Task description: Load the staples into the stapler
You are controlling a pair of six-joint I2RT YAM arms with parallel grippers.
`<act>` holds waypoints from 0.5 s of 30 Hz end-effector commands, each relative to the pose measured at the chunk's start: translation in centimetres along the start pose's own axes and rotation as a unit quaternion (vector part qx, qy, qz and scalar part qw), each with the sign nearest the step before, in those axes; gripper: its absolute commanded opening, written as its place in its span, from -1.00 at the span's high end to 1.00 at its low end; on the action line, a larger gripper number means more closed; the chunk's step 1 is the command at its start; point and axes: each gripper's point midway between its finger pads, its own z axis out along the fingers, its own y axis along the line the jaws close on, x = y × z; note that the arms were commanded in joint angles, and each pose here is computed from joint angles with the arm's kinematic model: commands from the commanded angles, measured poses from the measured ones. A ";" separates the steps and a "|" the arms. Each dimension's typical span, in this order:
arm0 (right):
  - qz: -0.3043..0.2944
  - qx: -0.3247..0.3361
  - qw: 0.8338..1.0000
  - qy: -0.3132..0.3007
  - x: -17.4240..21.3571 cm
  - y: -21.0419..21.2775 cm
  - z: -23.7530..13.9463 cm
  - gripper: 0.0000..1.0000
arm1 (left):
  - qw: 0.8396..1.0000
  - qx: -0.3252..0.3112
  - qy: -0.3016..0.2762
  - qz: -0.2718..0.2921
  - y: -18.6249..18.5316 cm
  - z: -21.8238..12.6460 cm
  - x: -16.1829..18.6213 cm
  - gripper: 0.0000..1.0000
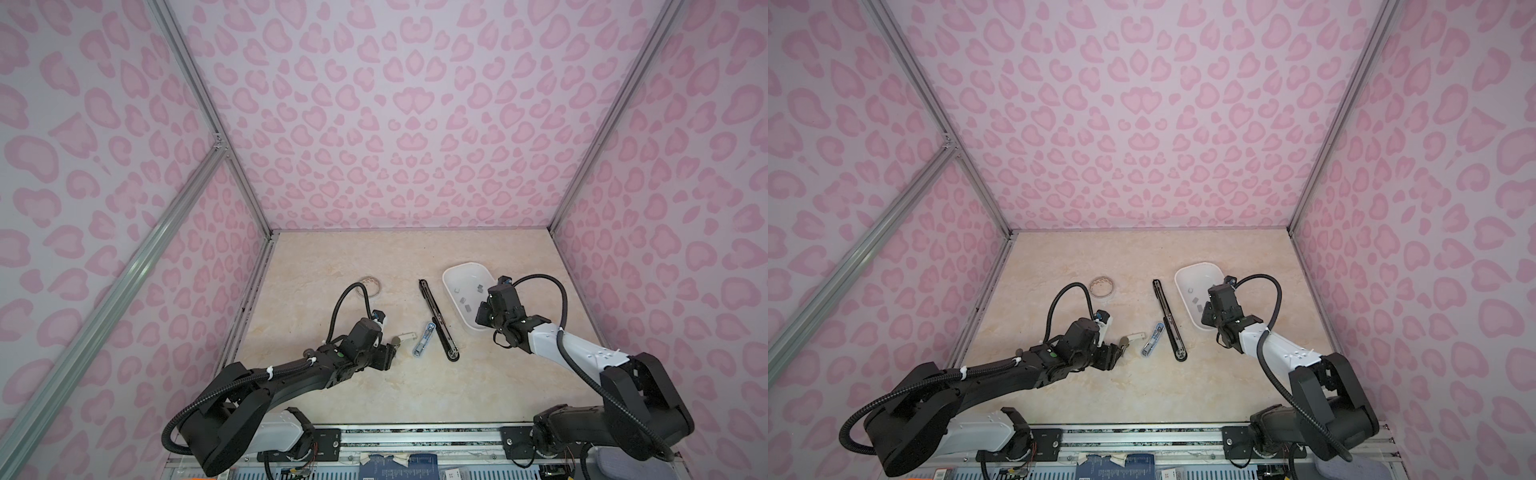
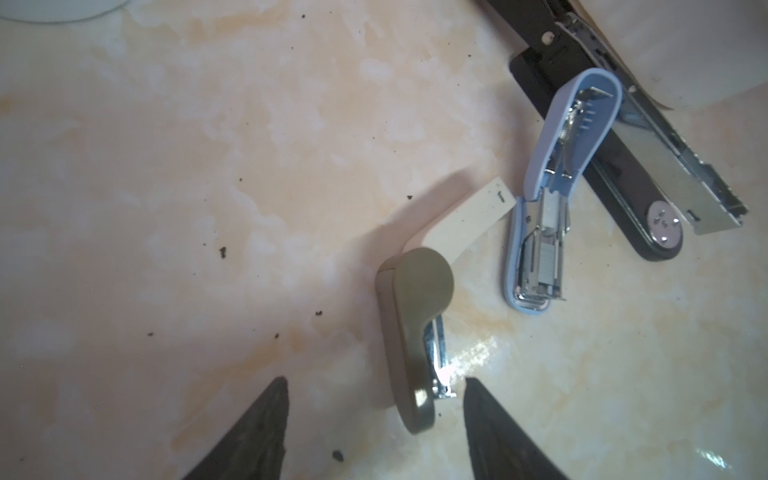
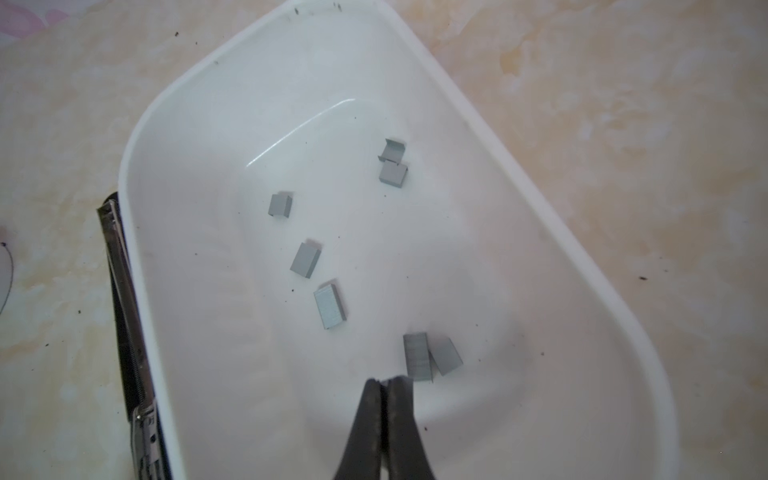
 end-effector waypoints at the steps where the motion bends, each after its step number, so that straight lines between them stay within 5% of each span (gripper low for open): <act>1: -0.003 -0.014 1.000 -0.005 -0.5 0.8 0.8 0.87 | 1.000 -0.012 -0.004 -0.002 0.4 -0.1 -0.2 -0.24; 15: -0.005 -0.010 1.000 -0.007 -0.9 0.9 0.8 0.50 | 0.999 -0.025 0.025 0.007 0.5 2.0 -0.1 0.37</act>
